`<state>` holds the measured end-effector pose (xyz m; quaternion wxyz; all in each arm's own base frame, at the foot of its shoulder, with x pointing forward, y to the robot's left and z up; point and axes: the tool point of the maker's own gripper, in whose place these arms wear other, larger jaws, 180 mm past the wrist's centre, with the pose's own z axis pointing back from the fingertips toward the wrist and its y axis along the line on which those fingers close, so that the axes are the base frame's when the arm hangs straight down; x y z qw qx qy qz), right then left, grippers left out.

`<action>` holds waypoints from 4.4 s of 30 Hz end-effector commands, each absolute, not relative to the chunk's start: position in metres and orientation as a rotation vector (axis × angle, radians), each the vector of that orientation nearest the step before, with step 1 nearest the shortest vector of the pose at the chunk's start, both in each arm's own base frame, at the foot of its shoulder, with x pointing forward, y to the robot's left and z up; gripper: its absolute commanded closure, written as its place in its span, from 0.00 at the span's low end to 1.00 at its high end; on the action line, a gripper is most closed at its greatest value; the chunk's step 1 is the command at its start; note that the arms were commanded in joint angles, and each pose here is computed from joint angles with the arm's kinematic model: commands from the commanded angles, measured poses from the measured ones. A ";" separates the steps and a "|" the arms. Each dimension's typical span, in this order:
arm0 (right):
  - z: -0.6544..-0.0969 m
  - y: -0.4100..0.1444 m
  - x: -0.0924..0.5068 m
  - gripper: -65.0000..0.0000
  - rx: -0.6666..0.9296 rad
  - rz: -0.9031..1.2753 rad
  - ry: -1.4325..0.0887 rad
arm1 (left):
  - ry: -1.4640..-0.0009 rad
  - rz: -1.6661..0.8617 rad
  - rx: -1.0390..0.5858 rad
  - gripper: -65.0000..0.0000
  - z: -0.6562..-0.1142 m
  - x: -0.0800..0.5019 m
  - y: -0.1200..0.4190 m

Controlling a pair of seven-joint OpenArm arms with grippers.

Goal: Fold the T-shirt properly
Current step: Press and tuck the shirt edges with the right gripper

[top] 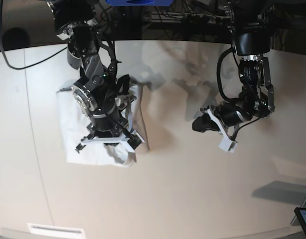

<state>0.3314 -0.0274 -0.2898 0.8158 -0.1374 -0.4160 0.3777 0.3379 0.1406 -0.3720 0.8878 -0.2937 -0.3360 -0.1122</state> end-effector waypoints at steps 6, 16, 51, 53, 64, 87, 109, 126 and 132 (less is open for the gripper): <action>-0.286 -0.024 0.340 0.98 -0.276 0.798 -0.927 | -0.760 -0.238 -0.620 1.00 -0.355 0.350 0.142; -0.298 -0.021 0.351 0.98 -0.271 0.821 -0.909 | -0.749 -0.235 -0.615 1.00 -0.359 0.345 0.144; -0.336 0.024 0.337 0.98 -0.150 0.906 -0.861 | -0.755 -0.236 -0.619 1.00 -0.358 0.347 0.143; -0.337 0.025 0.336 0.98 -0.148 0.909 -0.859 | -0.758 -0.235 -0.620 1.00 -0.357 0.348 0.143; -0.266 -0.033 0.349 0.98 -0.313 0.763 -0.958 | -0.757 -0.234 -0.622 1.00 -0.357 0.348 0.142; -0.342 -0.033 0.276 0.99 -0.208 0.767 -0.721 | -0.758 -0.231 -0.677 1.00 -0.358 0.348 0.117; -0.298 0.006 0.305 0.99 -0.104 0.822 -0.916 | -0.753 -0.226 -0.668 1.00 -0.361 0.345 0.121; -0.318 0.014 0.379 0.99 -0.144 0.893 -0.890 | -0.751 -0.224 -0.666 1.00 -0.361 0.345 0.123; -0.362 0.027 0.375 0.99 -0.076 0.920 -0.799 | -0.751 -0.224 -0.666 1.00 -0.361 0.345 0.123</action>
